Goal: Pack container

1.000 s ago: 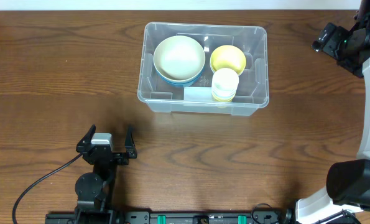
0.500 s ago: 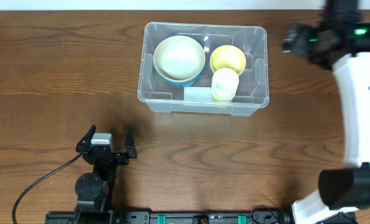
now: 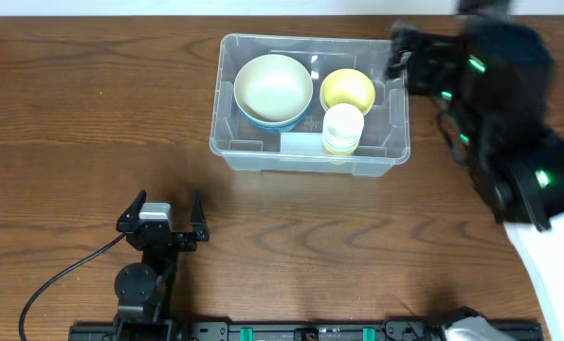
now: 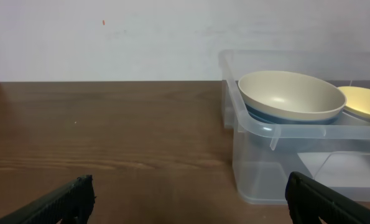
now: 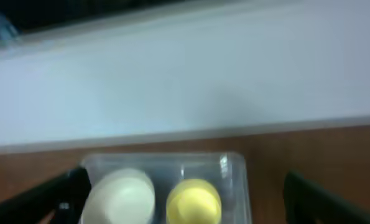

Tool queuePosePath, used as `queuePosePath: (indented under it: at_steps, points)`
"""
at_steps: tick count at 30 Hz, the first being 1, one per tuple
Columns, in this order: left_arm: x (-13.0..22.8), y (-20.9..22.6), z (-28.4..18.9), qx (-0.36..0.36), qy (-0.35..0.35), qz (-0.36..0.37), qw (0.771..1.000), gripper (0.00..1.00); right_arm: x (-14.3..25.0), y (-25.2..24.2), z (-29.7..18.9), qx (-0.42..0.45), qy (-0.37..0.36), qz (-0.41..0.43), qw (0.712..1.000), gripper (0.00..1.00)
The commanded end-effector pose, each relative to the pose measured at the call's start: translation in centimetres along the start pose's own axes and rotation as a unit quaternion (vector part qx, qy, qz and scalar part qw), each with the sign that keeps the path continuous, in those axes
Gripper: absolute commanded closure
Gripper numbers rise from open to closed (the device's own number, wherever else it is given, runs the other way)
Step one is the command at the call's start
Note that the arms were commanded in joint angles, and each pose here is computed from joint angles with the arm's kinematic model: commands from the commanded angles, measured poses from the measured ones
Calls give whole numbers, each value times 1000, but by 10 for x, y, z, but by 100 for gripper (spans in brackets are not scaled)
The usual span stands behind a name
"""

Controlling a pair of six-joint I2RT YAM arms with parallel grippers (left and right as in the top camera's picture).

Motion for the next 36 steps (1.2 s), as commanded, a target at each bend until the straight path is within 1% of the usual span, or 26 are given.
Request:
queuePosePath:
  at_steps: [1, 3, 6, 11, 13, 18, 22, 30, 36]
  points:
    - [16, 1, 1, -5, 26, 8, 1000, 2, 8, -18, -17, -59, -48, -45, 996, 1]
    - [16, 1, 1, -5, 26, 8, 1000, 2, 15, -30, -29, -79, -79, -67, 991, 1]
    - [16, 1, 1, -5, 26, 8, 1000, 2, 38, -57, -44, -71, -99, -92, 988, 1]
    - [16, 1, 1, -5, 26, 8, 1000, 2, 97, -104, -70, -30, -102, -117, 987, 1]
    - [16, 1, 1, -5, 26, 8, 1000, 2, 116, -117, -78, -22, -115, -124, 985, 1]
    - [16, 1, 1, -5, 26, 8, 1000, 2, 151, -133, -92, -30, -172, -129, 976, 1]
    - [16, 1, 1, -5, 26, 8, 1000, 2, 175, -138, -92, -50, -195, -134, 970, 1]
    - [16, 1, 1, -5, 26, 8, 1000, 2, 207, -151, -85, -54, -197, -135, 970, 1]
    - [16, 1, 1, -5, 26, 8, 1000, 2, 226, -159, -78, -41, -153, -130, 979, 1]
Point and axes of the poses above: each gripper's point midway between its finger pads, its own z axis out along the fingers, its own y axis along the line the jaws close on, x = y × z, the point moved 2 cm from there along -z, back along the fingers, and after that the axes turned 8 degrees about z, right-handed, at the moved point
